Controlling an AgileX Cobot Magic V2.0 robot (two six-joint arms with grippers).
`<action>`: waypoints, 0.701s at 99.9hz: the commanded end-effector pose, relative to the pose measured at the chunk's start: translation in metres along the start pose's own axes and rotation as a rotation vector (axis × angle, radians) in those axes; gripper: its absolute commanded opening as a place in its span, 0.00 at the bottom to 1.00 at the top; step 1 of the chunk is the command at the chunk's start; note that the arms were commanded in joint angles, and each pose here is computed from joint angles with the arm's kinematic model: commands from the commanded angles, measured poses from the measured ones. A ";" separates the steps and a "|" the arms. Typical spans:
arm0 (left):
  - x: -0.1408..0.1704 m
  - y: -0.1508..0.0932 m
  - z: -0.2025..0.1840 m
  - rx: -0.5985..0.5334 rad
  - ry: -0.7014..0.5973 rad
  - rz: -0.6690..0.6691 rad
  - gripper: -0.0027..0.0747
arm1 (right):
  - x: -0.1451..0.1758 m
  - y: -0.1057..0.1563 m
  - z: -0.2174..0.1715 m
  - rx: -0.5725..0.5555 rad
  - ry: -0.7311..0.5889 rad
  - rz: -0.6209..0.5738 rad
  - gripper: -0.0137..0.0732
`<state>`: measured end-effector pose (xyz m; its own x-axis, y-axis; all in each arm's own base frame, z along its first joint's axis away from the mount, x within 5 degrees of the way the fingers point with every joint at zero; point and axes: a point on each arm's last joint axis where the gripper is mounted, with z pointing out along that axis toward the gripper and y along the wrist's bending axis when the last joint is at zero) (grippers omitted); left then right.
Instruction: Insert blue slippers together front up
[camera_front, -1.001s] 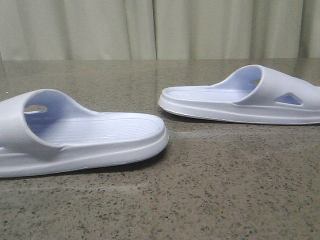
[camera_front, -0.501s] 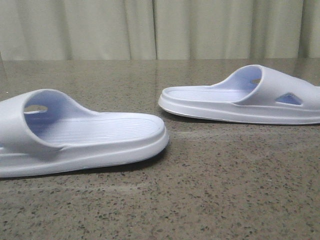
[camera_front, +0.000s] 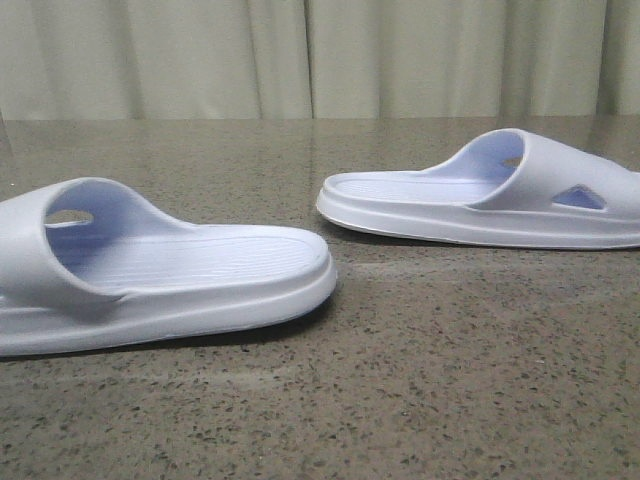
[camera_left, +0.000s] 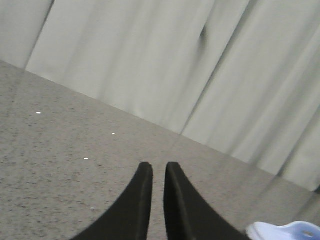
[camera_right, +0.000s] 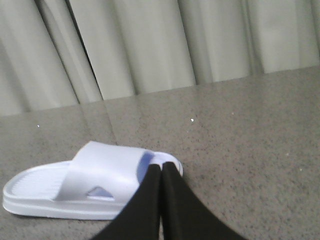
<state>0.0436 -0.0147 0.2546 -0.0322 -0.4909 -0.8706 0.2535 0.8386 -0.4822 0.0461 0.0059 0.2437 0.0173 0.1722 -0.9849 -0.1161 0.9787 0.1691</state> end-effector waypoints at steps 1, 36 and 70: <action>-0.025 -0.017 0.002 0.046 -0.005 -0.098 0.05 | -0.034 0.006 -0.008 -0.016 -0.116 0.008 0.03; -0.070 -0.054 0.036 0.071 0.206 -0.121 0.06 | -0.084 0.018 0.005 -0.030 0.050 0.075 0.12; -0.067 -0.054 0.039 0.069 0.257 -0.127 0.60 | -0.085 0.021 0.011 -0.053 0.082 0.149 0.68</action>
<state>0.0688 -0.0371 0.3301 -0.3531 -0.4719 -0.8078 0.2795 0.7708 -0.5724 0.0513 0.0143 0.3141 -0.1709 0.2782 -0.9452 -0.1525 0.9403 0.3043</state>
